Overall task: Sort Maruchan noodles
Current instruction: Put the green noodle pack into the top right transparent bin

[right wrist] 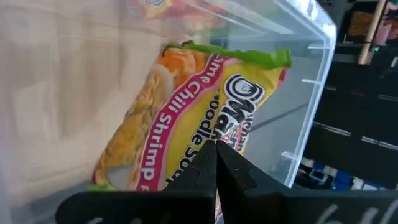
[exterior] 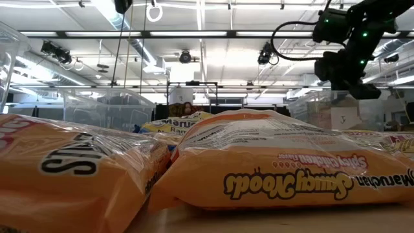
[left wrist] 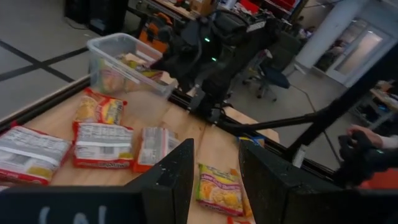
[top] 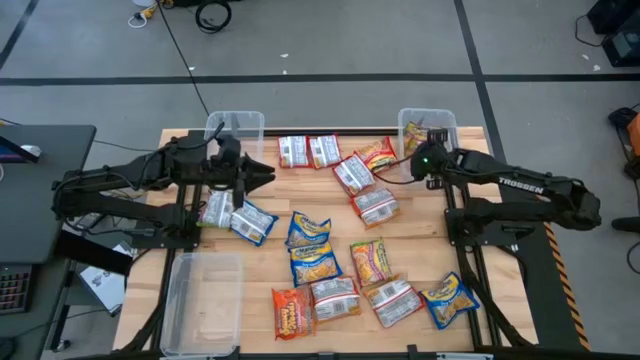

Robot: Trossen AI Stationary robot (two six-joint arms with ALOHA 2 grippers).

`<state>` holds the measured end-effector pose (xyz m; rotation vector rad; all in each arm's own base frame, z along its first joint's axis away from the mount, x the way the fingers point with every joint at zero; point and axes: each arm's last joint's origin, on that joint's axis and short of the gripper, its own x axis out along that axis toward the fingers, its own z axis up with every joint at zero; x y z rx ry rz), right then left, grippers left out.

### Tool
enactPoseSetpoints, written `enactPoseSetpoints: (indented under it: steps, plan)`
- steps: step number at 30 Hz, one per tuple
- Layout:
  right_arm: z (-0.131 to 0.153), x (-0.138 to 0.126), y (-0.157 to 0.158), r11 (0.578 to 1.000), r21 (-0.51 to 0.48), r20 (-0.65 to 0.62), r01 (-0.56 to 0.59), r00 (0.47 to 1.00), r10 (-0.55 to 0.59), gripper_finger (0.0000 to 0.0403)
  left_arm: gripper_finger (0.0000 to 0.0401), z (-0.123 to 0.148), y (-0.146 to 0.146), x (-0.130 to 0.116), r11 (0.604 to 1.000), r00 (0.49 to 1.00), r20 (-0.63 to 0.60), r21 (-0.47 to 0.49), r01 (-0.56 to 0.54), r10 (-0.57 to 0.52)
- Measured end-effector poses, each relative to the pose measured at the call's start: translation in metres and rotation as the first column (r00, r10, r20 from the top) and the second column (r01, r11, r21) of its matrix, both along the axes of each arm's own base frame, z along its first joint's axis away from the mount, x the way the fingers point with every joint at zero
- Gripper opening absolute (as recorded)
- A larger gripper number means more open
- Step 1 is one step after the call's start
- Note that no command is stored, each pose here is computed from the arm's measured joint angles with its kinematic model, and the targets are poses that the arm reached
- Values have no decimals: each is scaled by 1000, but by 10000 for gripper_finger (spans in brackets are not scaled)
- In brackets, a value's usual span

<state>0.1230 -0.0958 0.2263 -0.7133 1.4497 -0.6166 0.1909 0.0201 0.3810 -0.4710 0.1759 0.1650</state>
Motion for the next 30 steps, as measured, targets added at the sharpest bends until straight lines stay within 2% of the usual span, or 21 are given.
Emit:
enactPoseSetpoints:
  steps: [4, 8, 11, 14, 19, 22, 26, 30]
  plan:
    - [13, 0, 2, 998, 66, 55, -4, 999, 0, 9, 133, 0, -3, 0, 998, 998, 3, -33, 55, -55]
    - [27, -2, 7, 970, 239, 141, -52, 990, 18, 4, 133, 0, -9, 1, 996, 996, 6, -33, 88, -88]
    - [37, -4, 0, 954, 298, 160, -18, 987, -31, 3, 133, 2, -10, 1, 995, 995, 23, -30, 94, -93]
    - [37, -6, -17, 949, 312, 134, 37, 988, -83, 2, 133, 4, -8, 1, 999, 998, 42, 2, 55, -55]
    - [18, -7, -53, 904, 424, 95, 45, 991, -94, 2, 133, 8, 2, 1, 998, 995, 85, 39, -48, 44]
    - [6, -8, -70, 890, 451, 40, 67, 995, -95, 2, 133, 9, 6, 1, 997, 994, 91, 39, -70, 66]
    - [-1, -7, -79, 884, 466, 9, 38, 999, -48, 5, 133, 9, 6, 1, 996, 994, 87, 51, -70, 65]
    - [3, -8, -78, 900, 434, 20, 22, 999, -34, 4, 133, 9, 6, 1, 994, 995, 79, 88, -65, 58]
